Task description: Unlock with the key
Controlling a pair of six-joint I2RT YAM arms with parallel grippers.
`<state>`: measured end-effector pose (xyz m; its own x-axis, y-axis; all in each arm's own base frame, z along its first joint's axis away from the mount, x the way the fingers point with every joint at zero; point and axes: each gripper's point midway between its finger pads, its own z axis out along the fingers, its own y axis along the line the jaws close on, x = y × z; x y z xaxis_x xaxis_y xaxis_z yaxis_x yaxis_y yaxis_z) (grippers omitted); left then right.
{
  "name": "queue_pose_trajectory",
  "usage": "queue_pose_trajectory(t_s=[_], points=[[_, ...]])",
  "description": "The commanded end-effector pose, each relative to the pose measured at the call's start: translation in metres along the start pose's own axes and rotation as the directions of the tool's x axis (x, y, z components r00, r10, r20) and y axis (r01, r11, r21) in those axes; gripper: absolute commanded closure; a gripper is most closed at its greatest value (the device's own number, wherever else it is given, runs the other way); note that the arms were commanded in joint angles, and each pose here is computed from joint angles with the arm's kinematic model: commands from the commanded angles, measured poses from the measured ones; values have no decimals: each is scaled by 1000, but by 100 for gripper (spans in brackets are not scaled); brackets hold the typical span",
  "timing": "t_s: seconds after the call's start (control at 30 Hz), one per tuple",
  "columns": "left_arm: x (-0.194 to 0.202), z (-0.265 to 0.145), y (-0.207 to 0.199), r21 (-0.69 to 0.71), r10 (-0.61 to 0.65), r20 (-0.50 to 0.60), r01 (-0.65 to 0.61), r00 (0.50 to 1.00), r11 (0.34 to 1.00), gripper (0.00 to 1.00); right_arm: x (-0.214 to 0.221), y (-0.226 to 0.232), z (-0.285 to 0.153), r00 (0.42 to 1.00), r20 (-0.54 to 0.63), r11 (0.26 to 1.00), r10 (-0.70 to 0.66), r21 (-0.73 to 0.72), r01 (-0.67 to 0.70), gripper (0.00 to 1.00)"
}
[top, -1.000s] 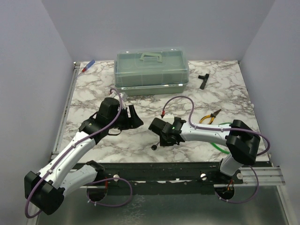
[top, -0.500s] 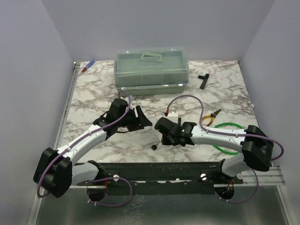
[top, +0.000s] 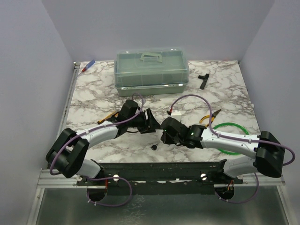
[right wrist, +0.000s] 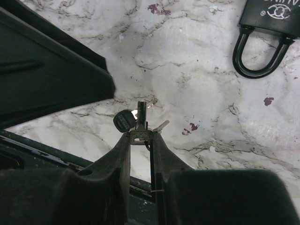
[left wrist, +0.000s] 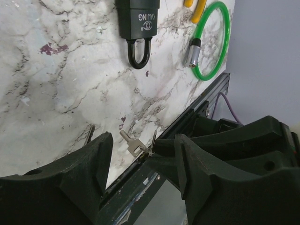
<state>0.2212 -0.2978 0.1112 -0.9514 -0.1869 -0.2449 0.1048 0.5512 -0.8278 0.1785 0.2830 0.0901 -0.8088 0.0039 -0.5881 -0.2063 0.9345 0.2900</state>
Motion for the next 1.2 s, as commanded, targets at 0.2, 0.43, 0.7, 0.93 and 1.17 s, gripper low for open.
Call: queue_pose_trajectory(t_s=[0.2, 0.43, 0.7, 0.93, 1.17], points=[[11, 21, -28, 95, 50, -48, -46, 998, 994, 45, -14, 8, -7, 996, 83, 997, -35, -66, 41, 100], [11, 25, -29, 98, 45, -50, -40, 998, 994, 57, -18, 11, -12, 994, 103, 994, -40, -93, 50, 100], [12, 29, -32, 112, 41, -55, -35, 998, 993, 97, -20, 14, -14, 993, 107, 993, -40, -102, 51, 100], [6, 23, -38, 118, 46, -12, -45, 999, 992, 100, -19, 12, -13, 996, 88, 997, -20, -72, 26, 61], [-10, 7, -35, 38, 109, 75, -112, 991, 993, 100, -30, -5, -32, 989, 138, 999, 52, -19, -50, 24]])
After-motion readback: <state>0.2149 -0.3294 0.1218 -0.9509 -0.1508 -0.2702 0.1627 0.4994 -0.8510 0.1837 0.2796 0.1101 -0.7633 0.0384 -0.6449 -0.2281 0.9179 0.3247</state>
